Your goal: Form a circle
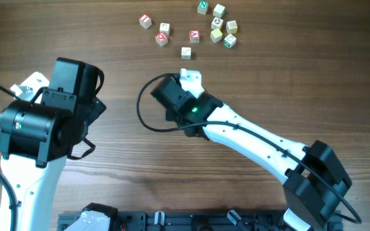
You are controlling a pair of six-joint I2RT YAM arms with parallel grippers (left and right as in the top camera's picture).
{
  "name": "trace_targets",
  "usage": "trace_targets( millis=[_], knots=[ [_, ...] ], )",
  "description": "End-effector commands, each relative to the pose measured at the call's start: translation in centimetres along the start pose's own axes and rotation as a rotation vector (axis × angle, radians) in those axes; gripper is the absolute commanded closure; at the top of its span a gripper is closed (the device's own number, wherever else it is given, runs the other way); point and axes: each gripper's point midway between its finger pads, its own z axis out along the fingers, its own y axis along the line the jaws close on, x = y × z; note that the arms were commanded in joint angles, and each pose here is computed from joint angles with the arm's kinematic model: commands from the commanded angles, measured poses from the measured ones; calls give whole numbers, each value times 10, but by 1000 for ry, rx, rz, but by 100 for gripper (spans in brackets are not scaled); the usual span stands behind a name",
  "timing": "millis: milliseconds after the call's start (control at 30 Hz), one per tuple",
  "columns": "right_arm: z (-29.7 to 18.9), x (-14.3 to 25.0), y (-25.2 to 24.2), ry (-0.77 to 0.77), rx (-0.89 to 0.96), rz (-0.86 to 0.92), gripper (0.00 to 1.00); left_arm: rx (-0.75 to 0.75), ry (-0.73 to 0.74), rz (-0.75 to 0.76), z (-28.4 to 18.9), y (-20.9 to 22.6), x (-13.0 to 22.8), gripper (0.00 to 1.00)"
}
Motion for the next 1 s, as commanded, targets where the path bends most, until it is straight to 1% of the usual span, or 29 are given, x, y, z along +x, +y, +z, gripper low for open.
trace_targets(
  millis=[0,167,300,400,500,567,700,833,933,967],
  knots=[
    [20,19,-37,3,118,119,95,1,-7,-10,-1,3,-2,0],
    [45,47,-52,19,108,113,95,1,-7,-10,-1,3,-2,0],
    [60,55,-57,-7,73,105,95,0,-7,-9,-1,3,-2,0],
    [72,59,-54,-21,47,107,95,1,-7,-10,-1,3,-2,0],
    [95,70,-44,8,10,64,95,1,-7,-10,-1,3,-2,0],
    [97,68,-39,1,-10,46,95,0,-7,-9,-1,3,-2,0],
    [93,67,-26,16,-66,-50,95,1,-7,-10,-1,3,-2,0],
    [68,50,-24,19,-59,-96,95,1,-7,-10,-1,3,-2,0],
    [34,14,-35,-77,-43,-77,95,0,-7,-9,-1,3,-2,0],
    [21,-4,-40,-125,-44,-61,95,1,-7,-10,-1,3,-2,0]
  ],
)
